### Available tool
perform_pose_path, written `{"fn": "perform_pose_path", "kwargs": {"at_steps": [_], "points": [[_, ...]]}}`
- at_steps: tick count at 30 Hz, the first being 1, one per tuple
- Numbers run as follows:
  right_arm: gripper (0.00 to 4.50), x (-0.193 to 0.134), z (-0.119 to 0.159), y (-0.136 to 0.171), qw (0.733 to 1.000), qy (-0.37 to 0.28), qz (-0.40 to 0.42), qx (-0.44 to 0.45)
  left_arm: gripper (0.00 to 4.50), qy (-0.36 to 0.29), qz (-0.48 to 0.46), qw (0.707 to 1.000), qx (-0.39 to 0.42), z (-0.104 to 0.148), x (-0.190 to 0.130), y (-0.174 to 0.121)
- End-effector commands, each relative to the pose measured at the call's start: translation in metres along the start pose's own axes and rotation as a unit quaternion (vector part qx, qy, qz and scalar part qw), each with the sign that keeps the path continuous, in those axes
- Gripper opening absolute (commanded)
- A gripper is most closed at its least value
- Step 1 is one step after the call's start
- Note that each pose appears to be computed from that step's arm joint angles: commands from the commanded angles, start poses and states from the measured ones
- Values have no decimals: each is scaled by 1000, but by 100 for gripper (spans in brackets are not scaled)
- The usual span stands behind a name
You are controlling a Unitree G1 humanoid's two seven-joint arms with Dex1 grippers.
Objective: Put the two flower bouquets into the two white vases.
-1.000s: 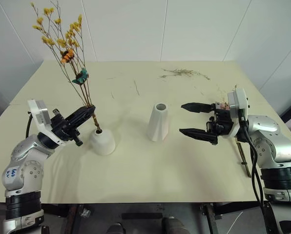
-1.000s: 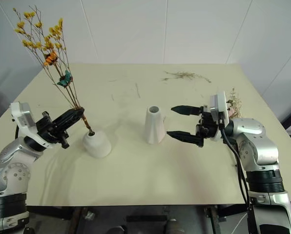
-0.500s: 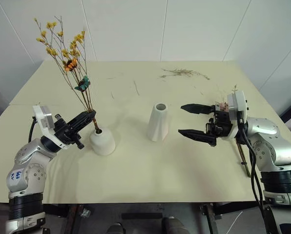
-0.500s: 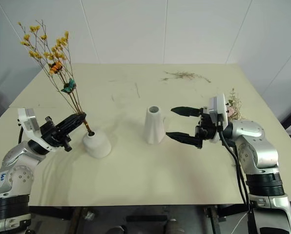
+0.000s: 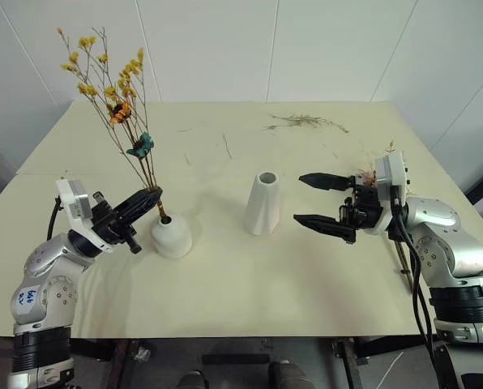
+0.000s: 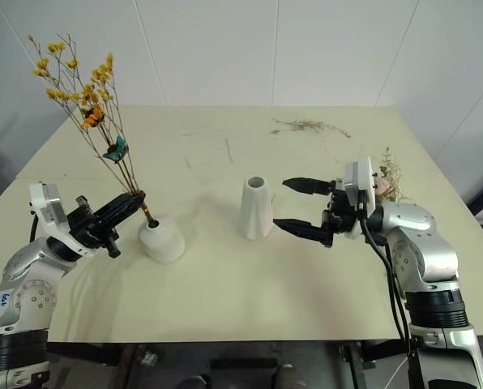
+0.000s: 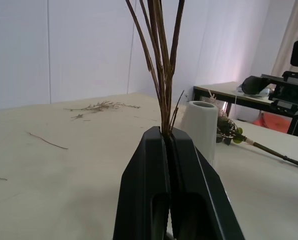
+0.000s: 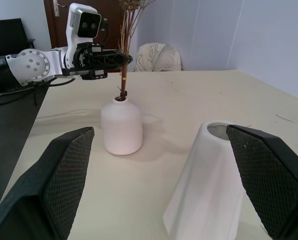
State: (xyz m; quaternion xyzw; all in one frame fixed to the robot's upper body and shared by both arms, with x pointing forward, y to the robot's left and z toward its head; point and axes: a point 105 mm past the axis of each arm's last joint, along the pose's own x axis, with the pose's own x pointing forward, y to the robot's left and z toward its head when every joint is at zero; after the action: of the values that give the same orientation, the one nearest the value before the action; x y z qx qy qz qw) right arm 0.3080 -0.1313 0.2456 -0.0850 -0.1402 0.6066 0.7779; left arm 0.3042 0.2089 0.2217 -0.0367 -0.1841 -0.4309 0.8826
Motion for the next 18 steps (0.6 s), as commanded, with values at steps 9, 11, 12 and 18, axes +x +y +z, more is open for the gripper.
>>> {"fn": "perform_pose_path", "kwargs": {"at_steps": [9, 11, 12, 18], "points": [[450, -1, 12, 3, 999, -27, -6, -21, 3, 11, -15, 1000, 14, 6, -1, -5], [450, 0, 11, 3, 999, -28, -5, -21, 3, 12, -15, 1000, 14, 6, -2, -5], [450, 0, 11, 3, 999, -29, -5, -21, 3, 13, -15, 1000, 16, 7, -2, -5], [450, 2, 10, 3, 999, -34, -4, -19, 3, 4, -19, 999, 33, 19, 1, -5]]}}
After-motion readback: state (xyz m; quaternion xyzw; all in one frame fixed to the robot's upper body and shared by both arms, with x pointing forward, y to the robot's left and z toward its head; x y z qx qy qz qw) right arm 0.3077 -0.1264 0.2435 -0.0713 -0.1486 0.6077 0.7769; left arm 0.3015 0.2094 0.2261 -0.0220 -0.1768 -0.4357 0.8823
